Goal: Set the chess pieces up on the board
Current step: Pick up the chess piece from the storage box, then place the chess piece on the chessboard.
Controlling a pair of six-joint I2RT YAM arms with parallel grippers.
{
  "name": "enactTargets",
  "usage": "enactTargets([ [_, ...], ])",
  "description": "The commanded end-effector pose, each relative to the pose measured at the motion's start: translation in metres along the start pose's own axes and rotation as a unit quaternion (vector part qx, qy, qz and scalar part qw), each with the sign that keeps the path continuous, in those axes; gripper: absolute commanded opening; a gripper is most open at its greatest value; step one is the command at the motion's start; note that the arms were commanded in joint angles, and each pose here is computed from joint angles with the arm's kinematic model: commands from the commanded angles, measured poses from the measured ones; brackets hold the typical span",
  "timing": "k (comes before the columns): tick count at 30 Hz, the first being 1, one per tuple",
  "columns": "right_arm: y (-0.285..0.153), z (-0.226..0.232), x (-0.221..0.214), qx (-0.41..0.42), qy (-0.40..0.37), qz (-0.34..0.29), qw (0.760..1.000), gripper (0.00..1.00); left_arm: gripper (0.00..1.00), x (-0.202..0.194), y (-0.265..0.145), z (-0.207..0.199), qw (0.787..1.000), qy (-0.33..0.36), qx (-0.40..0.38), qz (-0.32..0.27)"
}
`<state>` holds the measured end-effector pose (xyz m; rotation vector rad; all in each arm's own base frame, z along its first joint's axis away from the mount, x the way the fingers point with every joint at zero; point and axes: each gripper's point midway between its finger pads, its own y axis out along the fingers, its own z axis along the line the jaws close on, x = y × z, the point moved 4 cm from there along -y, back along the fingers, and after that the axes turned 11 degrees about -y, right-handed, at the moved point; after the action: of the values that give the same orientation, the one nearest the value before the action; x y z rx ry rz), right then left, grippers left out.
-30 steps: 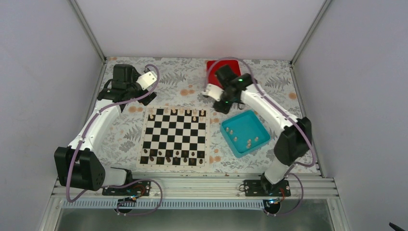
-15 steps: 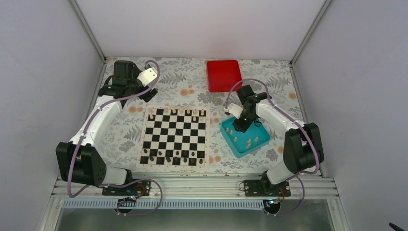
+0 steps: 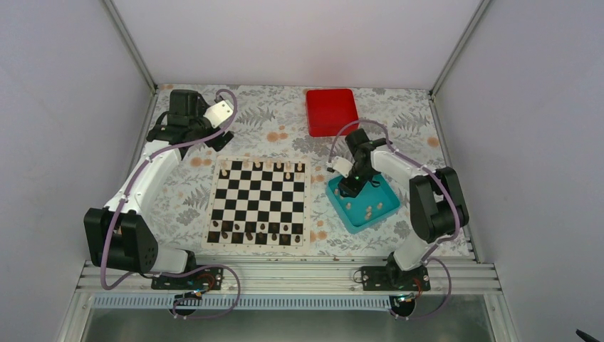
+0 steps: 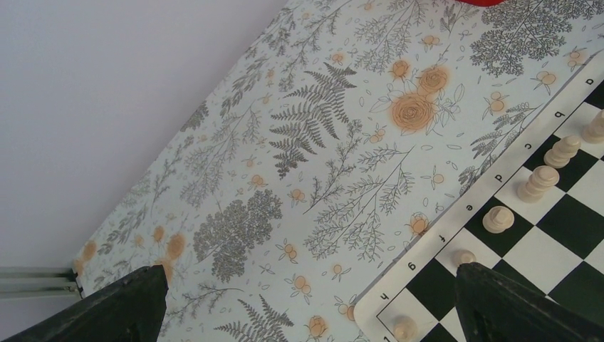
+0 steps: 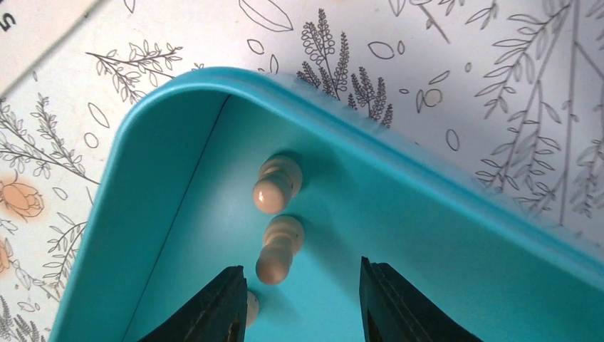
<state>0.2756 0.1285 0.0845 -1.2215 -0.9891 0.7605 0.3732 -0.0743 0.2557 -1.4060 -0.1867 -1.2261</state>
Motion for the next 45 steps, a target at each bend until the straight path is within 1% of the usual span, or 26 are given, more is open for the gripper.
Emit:
enactTargets([
  [1, 0.012, 0.002, 0.007, 0.02, -0.01, -0.007, 1.0, 0.41, 1.0, 0.001, 0.0, 0.004, 1.0, -0.007, 0.005, -0.003],
  [6, 0.021, 0.005, 0.008, 0.03, -0.01, 0.001, 1.0, 0.39, 1.0, 0.001, 0.001, 0.003, 1.0, -0.005, 0.003, -0.002],
  [8, 0.022, 0.004, 0.009, 0.026, -0.01, -0.001, 1.0, 0.33, 1.0, 0.001, 0.0, 0.003, 1.0, -0.005, 0.002, -0.003],
  [11, 0.02, 0.003, 0.01, 0.02, -0.009, -0.003, 1.0, 0.21, 1.0, 0.0, 0.0, 0.003, 1.0, -0.004, 0.003, -0.002],
  [14, 0.015, 0.002, 0.009, 0.011, -0.008, -0.001, 1.0, 0.14, 1.0, 0.0, 0.0, 0.003, 1.0, -0.004, 0.003, -0.003],
  [16, 0.011, 0.002, 0.007, 0.004, -0.008, 0.005, 1.0, 0.1, 1.0, 0.0, 0.001, 0.003, 1.0, -0.004, 0.003, -0.002],
  [21, -0.01, -0.001, 0.006, -0.015, -0.004, 0.022, 1.0, 0.05, 1.0, -0.002, 0.001, 0.001, 1.0, -0.003, 0.002, -0.002],
  [23, -0.033, -0.003, 0.015, -0.039, -0.009, 0.015, 0.999, 0.04, 1.0, -0.002, 0.001, 0.001, 1.0, -0.003, 0.0, -0.003],
  [27, -0.061, 0.0, 0.045, -0.07, -0.041, 0.017, 0.997, 0.05, 1.0, 0.001, 0.0, 0.002, 1.0, -0.002, 0.0, -0.007],
  [29, -0.072, 0.002, 0.068, -0.084, -0.065, 0.014, 0.994, 0.05, 1.0, 0.003, -0.002, 0.002, 1.0, 0.0, 0.0, -0.011],
  [35, -0.078, 0.021, 0.15, -0.096, -0.142, -0.02, 0.985, 0.05, 1.0, 0.006, -0.004, 0.002, 1.0, 0.003, 0.0, -0.015],
  [38, -0.065, 0.036, 0.182, -0.091, -0.183, -0.027, 0.979, 0.05, 1.0, 0.006, -0.005, 0.0, 1.0, 0.003, -0.007, -0.017],
  [39, -0.053, 0.038, 0.191, -0.085, -0.192, -0.022, 0.978, 0.05, 1.0, 0.006, -0.005, -0.001, 1.0, 0.003, -0.008, -0.016],
  [45, -0.007, 0.047, 0.228, -0.059, -0.225, -0.023, 0.972, 0.04, 1.0, 0.003, -0.009, -0.002, 1.0, 0.01, -0.004, -0.017],
])
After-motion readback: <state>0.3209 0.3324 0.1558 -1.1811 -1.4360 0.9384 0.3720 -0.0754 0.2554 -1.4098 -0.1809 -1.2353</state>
